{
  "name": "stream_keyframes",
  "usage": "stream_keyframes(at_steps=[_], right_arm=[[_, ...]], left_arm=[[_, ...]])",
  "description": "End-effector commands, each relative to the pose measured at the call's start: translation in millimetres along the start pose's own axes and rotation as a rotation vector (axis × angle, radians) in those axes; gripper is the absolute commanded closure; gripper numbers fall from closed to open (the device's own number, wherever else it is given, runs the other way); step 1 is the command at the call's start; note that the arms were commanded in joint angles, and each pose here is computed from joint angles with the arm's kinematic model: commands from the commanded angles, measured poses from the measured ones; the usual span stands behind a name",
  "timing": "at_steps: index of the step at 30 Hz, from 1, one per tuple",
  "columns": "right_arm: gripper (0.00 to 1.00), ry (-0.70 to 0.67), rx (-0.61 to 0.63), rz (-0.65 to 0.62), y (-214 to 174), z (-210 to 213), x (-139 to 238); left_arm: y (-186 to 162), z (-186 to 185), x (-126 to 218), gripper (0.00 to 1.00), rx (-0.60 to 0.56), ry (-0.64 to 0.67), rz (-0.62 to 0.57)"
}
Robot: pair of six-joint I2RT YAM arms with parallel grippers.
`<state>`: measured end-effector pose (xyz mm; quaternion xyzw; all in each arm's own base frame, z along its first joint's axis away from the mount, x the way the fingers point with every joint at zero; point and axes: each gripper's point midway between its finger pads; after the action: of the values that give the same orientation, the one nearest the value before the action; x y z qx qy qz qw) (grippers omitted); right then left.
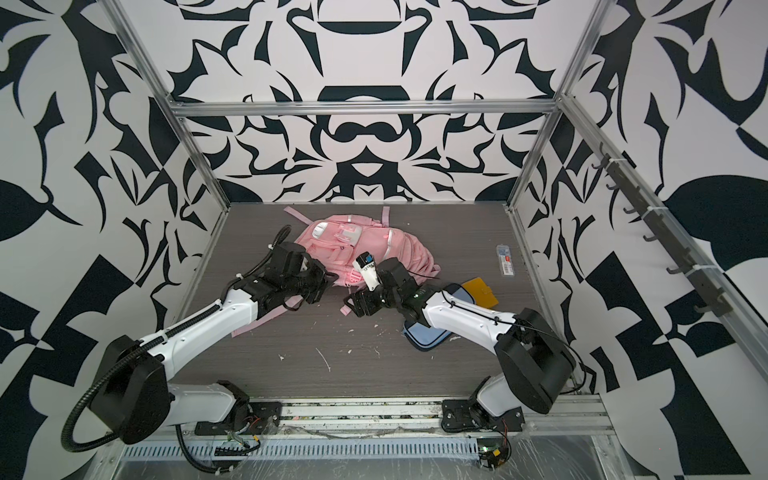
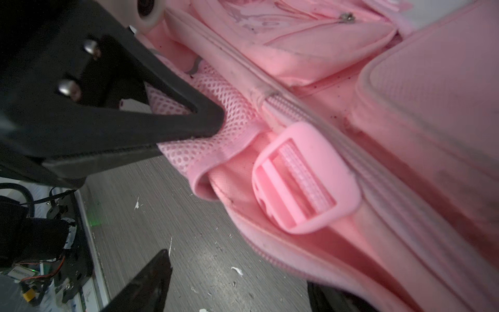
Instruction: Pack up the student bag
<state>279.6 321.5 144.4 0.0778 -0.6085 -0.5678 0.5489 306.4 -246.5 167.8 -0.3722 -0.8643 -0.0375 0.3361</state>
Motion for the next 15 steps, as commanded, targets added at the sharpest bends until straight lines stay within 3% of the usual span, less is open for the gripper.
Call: stream_keyframes(at_steps=[1, 9, 12, 15], right_arm=[[0.26, -0.083, 0.032, -0.126, 44, -12, 4], [0.37, -0.096, 0.042, -0.144, 57, -18, -12], [0.50, -0.156, 0.041, -0.157, 65, -28, -12], [0.51, -0.221, 0.042, -0.173, 73, -37, -3]], left_arm=[[-27, -48, 13, 1.00, -0.035, -0.140, 0.095], [-45, -71, 8, 1.00, -0.048, -0.168, 0.137], [-52, -78, 7, 1.00, -0.058, -0.176, 0.149], [-54, -77, 8, 1.00, -0.058, -0.176, 0.153]])
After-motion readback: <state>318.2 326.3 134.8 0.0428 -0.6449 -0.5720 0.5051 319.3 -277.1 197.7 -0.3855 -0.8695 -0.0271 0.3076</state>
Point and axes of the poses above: each gripper's point midway between its finger pads, its own x axis back along the fingers, its own z axis along the line the jaws close on, y = z × x, and after that the axes turned 9 degrees about x, right-handed
